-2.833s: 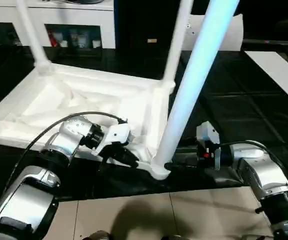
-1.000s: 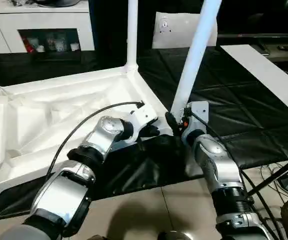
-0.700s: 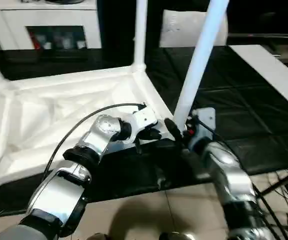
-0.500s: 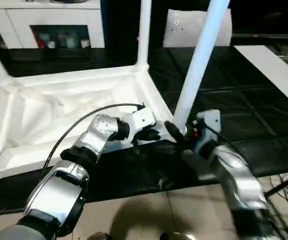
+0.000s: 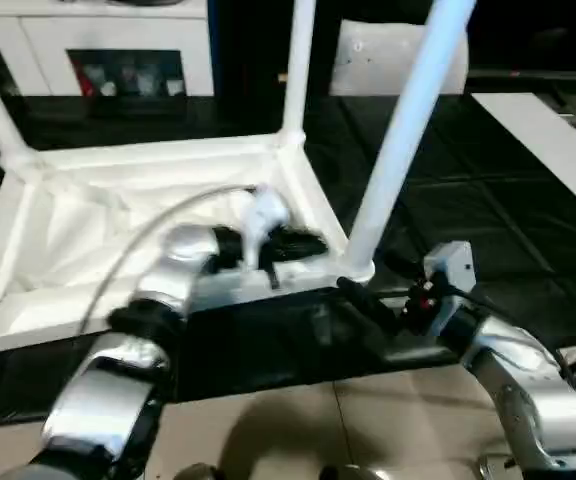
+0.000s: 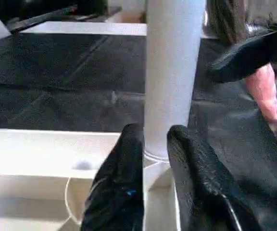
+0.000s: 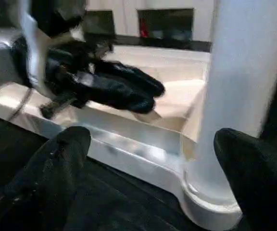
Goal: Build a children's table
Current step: Rotate leg to tighten
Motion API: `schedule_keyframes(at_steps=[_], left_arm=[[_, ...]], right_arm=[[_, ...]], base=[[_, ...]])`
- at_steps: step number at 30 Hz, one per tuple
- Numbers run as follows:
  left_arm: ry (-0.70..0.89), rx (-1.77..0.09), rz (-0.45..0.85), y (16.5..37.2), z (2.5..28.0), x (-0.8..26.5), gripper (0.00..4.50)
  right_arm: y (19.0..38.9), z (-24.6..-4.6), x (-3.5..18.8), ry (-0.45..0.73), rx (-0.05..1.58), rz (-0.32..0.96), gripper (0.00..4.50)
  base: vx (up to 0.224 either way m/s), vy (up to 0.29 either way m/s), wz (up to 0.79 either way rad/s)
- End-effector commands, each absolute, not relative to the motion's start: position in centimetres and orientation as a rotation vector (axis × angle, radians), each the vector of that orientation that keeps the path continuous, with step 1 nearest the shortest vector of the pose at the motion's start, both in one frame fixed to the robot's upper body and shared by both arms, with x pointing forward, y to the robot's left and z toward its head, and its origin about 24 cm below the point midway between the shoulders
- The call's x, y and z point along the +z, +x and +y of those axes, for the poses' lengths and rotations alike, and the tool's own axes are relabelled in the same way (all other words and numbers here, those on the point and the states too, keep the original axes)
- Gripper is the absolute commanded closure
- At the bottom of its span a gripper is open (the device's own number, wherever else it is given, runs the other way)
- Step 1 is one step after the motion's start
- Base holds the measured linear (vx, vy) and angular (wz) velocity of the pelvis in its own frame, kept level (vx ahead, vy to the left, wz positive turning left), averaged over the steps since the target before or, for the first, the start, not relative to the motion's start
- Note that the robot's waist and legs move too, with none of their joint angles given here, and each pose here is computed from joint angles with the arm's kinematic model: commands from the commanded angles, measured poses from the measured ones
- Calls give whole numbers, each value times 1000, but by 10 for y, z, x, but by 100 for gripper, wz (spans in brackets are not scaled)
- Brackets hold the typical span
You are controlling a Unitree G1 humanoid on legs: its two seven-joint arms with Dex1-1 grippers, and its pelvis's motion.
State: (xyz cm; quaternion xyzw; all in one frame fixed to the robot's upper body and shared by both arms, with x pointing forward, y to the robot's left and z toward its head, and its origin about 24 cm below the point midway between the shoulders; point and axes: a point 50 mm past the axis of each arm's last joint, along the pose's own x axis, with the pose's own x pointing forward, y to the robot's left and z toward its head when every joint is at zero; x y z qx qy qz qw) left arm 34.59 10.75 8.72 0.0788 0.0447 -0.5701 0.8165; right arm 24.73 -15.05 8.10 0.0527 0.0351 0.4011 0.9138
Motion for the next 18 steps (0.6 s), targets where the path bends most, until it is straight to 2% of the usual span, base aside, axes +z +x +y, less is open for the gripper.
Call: schedule_keyframes(at_steps=[1,3,4,8,9,13,14,18], left_arm=[[142,-1219,105,342,113,87,315],[134,-1192,137,335,126,82,302],[132,-1187,142,334,128,82,279],[109,-1133,182,319,148,79,264],[105,-1127,192,314,152,78,240],[109,-1113,238,292,163,77,222],[136,-1115,281,279,168,75,211],[183,-1104,382,262,176,67,184]], right_arm=[[243,-144,91,158,879,34,0],[243,-134,99,198,915,3,0],[243,-132,100,204,918,-1,0],[251,-124,108,240,892,-32,0],[254,-122,109,245,877,-36,0],[270,-120,109,226,781,-29,0],[279,-121,108,202,721,-25,0],[291,-125,108,160,645,-17,0]], base=[[0,0,0],[0,0,0],[0,0,0],[0,0,0],[0,0,0],[0,0,0],[0,0,0],[0,0,0]])
